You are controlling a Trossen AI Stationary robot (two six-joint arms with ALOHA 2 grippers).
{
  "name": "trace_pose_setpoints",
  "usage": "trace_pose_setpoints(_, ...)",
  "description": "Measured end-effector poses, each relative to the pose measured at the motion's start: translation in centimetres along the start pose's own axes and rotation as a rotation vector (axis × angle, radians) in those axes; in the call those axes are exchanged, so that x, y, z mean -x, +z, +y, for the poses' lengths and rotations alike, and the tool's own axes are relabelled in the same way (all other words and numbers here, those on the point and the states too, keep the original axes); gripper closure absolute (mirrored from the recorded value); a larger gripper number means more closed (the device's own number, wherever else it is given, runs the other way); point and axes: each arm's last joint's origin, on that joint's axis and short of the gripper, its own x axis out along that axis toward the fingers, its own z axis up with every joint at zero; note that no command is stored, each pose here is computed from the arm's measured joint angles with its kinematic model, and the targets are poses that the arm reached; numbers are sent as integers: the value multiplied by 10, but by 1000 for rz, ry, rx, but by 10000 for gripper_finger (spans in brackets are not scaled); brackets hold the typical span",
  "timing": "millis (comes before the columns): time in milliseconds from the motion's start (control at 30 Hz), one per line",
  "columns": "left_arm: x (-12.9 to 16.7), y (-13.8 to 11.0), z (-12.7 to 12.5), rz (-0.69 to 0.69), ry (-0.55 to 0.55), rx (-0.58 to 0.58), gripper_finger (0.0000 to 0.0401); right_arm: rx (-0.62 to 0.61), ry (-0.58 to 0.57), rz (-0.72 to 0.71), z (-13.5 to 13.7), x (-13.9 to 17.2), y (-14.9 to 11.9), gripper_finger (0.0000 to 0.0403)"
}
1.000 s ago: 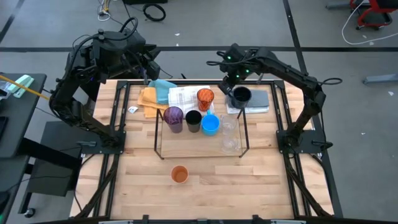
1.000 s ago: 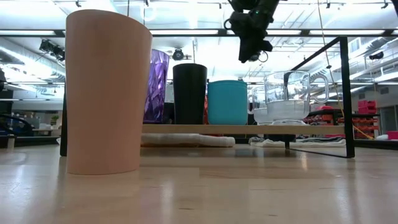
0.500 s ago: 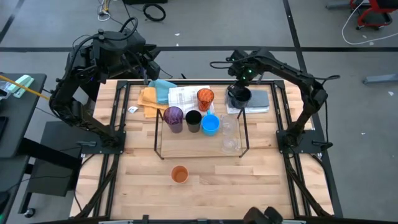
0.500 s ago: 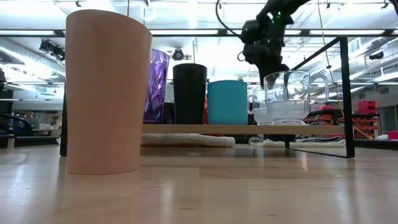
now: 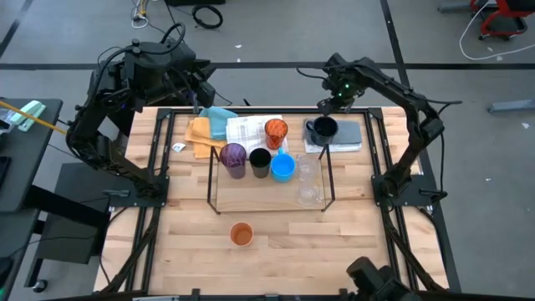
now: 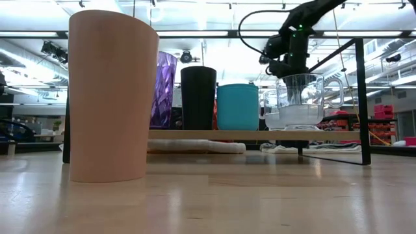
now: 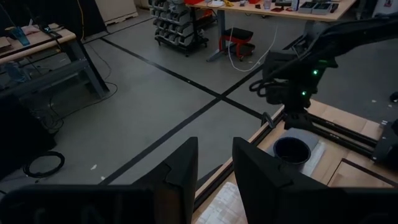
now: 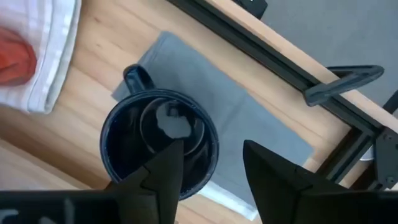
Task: Stack small to large cups/mugs on shelf
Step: Put the dark blue mug on the shelf
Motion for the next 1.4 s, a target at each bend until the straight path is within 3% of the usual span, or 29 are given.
trace_pose_setpoints(133,0,0,0,0,0,0,294,-16,-1,12,0,-5,-2,239)
trace_pose_setpoints(433,0,0,0,0,0,0,294,-29,-24,160,-4,-47,-24,236)
trace_pose_setpoints(800,0,0,0,0,0,0,294,-80,-15,180,-5,-74,-35,241)
trace_pose_setpoints(933,0,0,0,0,0,0,294,-76,-11,156,-5,-74,-33,277)
trace_pose_setpoints(1100,0,0,0,0,0,0,294,-72,7,126,-5,-74,-30,379)
trace_pose_setpoints(1400,0,0,0,1,0,-1,294,-69,15,93,-3,-66,-23,384)
